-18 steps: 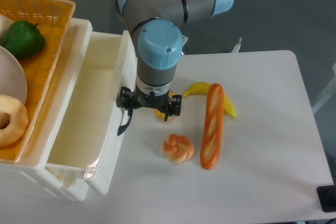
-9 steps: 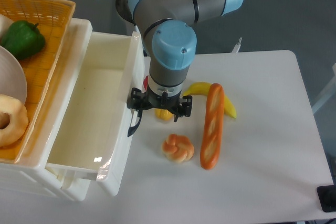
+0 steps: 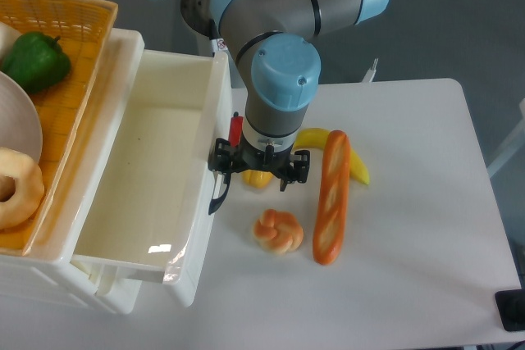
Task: Slide the top white drawer open
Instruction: 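Pull the handle away from the cabinet, sliding the drawer out, then hold the drawer handle steady at full extension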
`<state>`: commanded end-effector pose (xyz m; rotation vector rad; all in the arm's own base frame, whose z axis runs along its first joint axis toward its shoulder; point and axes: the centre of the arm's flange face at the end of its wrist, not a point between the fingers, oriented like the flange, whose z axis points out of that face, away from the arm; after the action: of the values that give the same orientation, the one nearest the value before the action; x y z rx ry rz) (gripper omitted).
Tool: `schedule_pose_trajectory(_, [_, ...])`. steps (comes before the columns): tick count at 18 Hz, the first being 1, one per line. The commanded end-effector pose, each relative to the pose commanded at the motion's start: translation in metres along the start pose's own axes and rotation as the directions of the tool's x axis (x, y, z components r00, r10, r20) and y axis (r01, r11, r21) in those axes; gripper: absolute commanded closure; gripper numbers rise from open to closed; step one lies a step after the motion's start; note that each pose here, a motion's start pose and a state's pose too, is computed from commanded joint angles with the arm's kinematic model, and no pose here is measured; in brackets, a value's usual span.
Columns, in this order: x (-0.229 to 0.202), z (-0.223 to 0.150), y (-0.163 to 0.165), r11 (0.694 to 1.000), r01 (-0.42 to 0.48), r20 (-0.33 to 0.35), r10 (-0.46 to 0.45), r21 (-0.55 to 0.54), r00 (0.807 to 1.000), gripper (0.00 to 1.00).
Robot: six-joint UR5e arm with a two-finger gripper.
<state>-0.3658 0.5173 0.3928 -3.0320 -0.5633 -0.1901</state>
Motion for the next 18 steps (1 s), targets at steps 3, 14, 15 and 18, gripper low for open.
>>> schedule_pose_trajectory(3, [-0.0047, -0.0007, -0.0009, 1.000, 0.006, 0.001, -0.006, 0.002, 1.000, 0.00])
schedule_pose_trajectory(14, [-0.0104, 0.0010, -0.0012, 1.000, 0.000, -0.002, 0.000, 0.000, 1.000, 0.00])
schedule_pose_trajectory(15, [-0.0107, 0.0019, -0.0015, 1.000, 0.000, -0.003, 0.000, -0.001, 1.000, 0.00])
schedule_pose_trajectory(18, [-0.0100, 0.0019, -0.0019, 1.000, 0.001, -0.010, 0.000, 0.002, 1.000, 0.00])
